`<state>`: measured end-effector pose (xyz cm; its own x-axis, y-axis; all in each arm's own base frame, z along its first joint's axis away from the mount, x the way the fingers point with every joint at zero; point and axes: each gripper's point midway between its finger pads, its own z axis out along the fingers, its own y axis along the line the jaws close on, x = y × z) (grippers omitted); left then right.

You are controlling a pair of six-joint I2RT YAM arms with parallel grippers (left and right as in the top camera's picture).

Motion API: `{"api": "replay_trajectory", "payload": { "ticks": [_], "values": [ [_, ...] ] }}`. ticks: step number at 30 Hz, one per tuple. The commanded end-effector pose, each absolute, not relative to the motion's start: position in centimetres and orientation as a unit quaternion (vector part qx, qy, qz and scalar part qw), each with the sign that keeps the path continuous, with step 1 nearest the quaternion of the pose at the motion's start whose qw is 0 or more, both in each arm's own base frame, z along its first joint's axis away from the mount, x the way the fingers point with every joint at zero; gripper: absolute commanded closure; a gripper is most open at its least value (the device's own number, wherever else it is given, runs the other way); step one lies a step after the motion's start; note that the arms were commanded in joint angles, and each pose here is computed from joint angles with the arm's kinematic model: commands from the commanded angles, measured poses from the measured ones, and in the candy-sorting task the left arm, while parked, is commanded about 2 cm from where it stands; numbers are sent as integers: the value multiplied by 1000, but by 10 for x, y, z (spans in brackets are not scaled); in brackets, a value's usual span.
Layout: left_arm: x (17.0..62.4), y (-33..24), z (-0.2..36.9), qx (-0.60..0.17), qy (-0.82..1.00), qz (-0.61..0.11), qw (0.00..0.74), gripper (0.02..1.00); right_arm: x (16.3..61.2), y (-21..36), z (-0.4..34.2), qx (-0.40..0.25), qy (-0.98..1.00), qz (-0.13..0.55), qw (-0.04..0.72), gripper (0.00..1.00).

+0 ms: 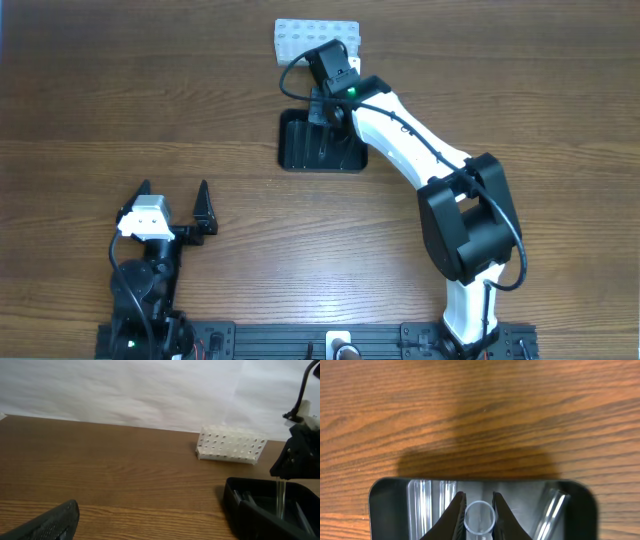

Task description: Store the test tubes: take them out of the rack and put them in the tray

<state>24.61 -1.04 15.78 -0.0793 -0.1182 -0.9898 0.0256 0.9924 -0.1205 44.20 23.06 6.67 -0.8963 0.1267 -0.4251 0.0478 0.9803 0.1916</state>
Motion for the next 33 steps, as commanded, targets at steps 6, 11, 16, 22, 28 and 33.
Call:
{"api": "replay_trajectory", "payload": {
  "ticks": [6, 11, 16, 22, 28, 33],
  "values": [
    [246, -11, 157, -24, 732, -51, 679, 18, 422, 240, 37, 36, 980, 75, 179, 759],
    [246, -11, 157, -24, 732, -51, 679, 18, 419, 240, 37, 27, 981, 69, 177, 663],
    [246, -11, 157, -24, 732, -51, 679, 18, 426, 233, 65, 23, 974, 45, 221, 461],
    [246, -11, 157, -24, 732, -51, 679, 20, 444, 202, 167, 5, 934, 18, 356, 308],
    [246, -11, 157, -24, 732, -51, 679, 18, 453, 132, 281, -23, 833, 2, 553, 233],
    [246, -11, 157, -24, 732, -51, 679, 18, 423, 43, 301, 34, 785, -31, 617, 141]
  ]
}}
